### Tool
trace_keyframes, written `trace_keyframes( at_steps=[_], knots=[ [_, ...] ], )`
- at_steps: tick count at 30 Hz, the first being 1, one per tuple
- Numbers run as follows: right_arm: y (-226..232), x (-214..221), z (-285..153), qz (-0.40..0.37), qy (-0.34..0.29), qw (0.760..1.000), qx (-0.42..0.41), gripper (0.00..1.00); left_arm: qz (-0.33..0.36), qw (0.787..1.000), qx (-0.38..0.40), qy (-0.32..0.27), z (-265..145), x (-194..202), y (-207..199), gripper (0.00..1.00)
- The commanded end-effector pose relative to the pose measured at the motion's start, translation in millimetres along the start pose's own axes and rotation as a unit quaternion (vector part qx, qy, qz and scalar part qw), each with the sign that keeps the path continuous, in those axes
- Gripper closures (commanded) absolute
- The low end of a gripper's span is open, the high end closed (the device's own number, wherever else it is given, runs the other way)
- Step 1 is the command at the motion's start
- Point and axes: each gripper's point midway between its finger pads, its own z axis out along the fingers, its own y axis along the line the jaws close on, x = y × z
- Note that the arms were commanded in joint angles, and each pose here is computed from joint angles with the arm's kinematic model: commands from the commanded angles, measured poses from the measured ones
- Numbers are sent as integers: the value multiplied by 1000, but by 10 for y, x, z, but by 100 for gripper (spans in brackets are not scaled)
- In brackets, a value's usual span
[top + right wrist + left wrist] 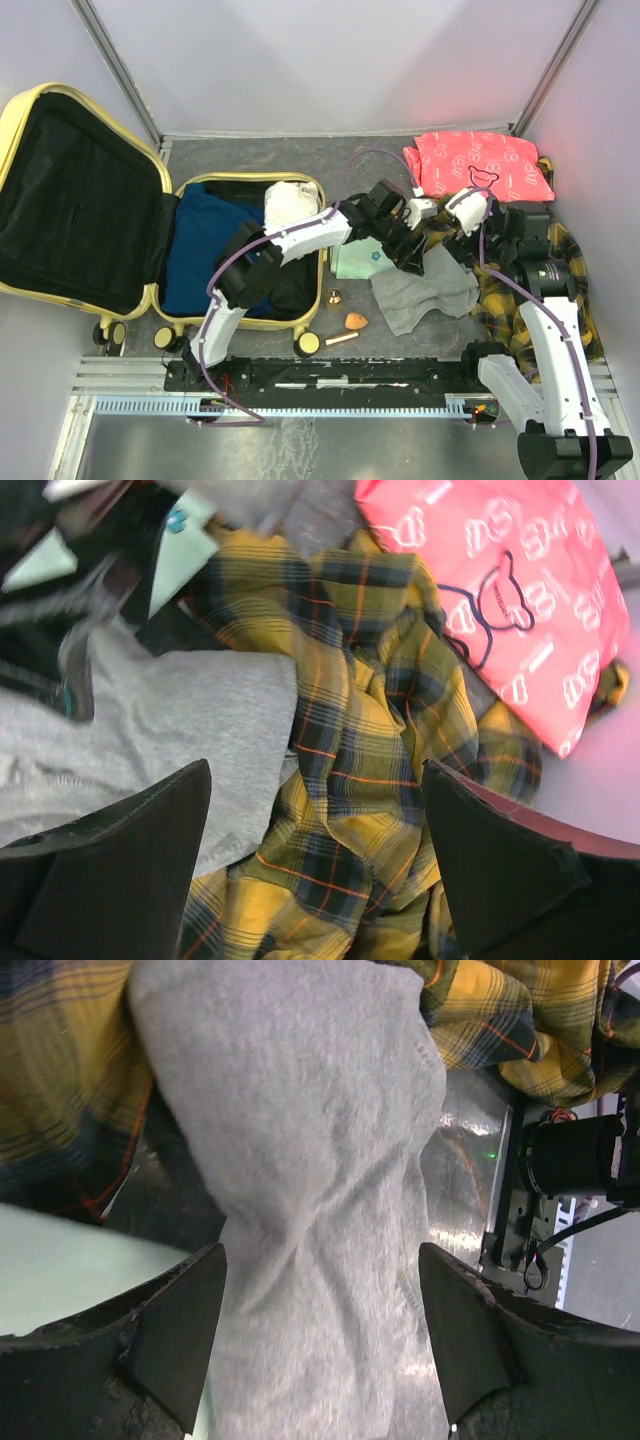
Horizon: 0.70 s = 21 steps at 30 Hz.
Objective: Pack the luggage
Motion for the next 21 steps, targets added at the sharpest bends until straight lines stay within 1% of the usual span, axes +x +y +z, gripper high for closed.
trace_keyframes(
  at_steps=[1,4,6,8,10,13,14,17,19,20,21],
  knots=[
    [-407,-138,-44,149,-22,981,120,6,36,999,23,-13,163,-180,-60,17],
    [-518,-256,-72,193,-40,970,140,5,39,999,17,-13,313,-192,0,17],
    [-577,-357,-107,212,-56,965,147,5,40,999,20,-7,401,-171,4,20],
    [-644,-408,-138,221,-65,960,161,5,47,999,25,-6,447,-173,-48,23],
    [-735,-421,-181,225,-67,955,182,5,48,998,27,12,599,-7,-32,27],
    [-861,-442,-268,229,-72,947,214,4,46,998,22,24,703,104,-28,35],
    [-896,-467,-300,231,-76,944,222,3,42,999,17,26,721,122,-7,39],
    [-992,-525,-392,242,-87,935,244,2,35,999,9,25,713,116,8,58],
    [-1044,-529,-422,252,-88,928,258,1,36,999,10,8,621,-27,-81,74],
    [-1073,-538,-439,256,-90,925,265,1,36,999,11,-3,559,-119,-144,84],
    [-1095,-542,-451,260,-91,923,270,0,40,999,14,-22,449,-271,-239,89]
  ],
)
